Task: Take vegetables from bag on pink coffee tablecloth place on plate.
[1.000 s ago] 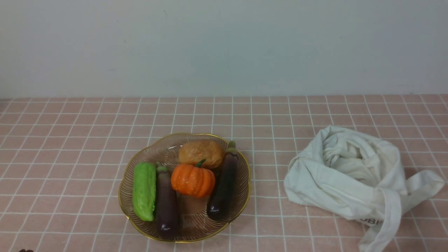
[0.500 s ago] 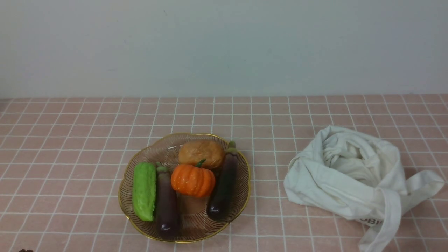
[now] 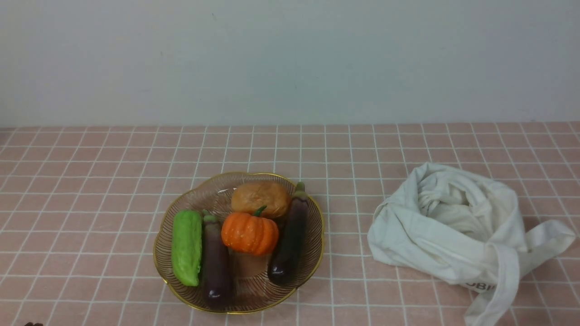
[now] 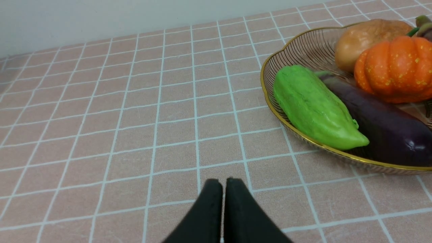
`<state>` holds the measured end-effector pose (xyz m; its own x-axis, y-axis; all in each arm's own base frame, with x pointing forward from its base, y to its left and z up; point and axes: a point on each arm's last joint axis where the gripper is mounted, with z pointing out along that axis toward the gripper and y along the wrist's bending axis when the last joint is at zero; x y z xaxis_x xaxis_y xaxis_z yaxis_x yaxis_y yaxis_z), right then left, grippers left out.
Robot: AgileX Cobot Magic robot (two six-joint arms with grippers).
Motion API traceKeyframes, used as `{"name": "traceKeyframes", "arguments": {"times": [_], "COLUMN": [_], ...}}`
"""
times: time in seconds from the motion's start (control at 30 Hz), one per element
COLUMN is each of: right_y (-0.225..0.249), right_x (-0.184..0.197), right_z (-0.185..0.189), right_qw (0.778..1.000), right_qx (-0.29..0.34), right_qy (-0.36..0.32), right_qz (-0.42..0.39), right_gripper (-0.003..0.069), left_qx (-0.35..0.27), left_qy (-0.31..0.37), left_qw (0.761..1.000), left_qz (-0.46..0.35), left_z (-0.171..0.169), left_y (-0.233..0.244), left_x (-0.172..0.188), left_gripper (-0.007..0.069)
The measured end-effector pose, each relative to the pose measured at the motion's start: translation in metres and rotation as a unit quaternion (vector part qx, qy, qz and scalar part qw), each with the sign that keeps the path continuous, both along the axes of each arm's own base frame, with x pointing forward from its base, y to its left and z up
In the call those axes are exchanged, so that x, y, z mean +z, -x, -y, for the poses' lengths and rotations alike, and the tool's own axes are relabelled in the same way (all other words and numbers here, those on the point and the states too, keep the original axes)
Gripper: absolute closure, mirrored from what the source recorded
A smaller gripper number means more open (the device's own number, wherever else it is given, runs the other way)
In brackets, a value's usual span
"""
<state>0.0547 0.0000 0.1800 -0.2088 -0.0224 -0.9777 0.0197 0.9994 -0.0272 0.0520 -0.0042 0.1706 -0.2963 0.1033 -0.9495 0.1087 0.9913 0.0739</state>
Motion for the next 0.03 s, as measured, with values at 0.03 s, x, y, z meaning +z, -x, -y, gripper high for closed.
{"name": "traceKeyframes", "arguments": {"times": [0.03], "right_y": [0.0], "right_x": [0.0], "right_z": [-0.0001], "right_qw": [1.0], "right_qx": [0.0], "right_qy": [0.0], "right_qz": [0.0], "right_gripper": [0.0671], "left_qx": [0.0], "left_qy": [0.0], "left_qw": [1.0], "left_qz": [0.0], "left_z": [0.0], "left_y": [0.0], "left_x": [0.0], "left_gripper": [0.063]}}
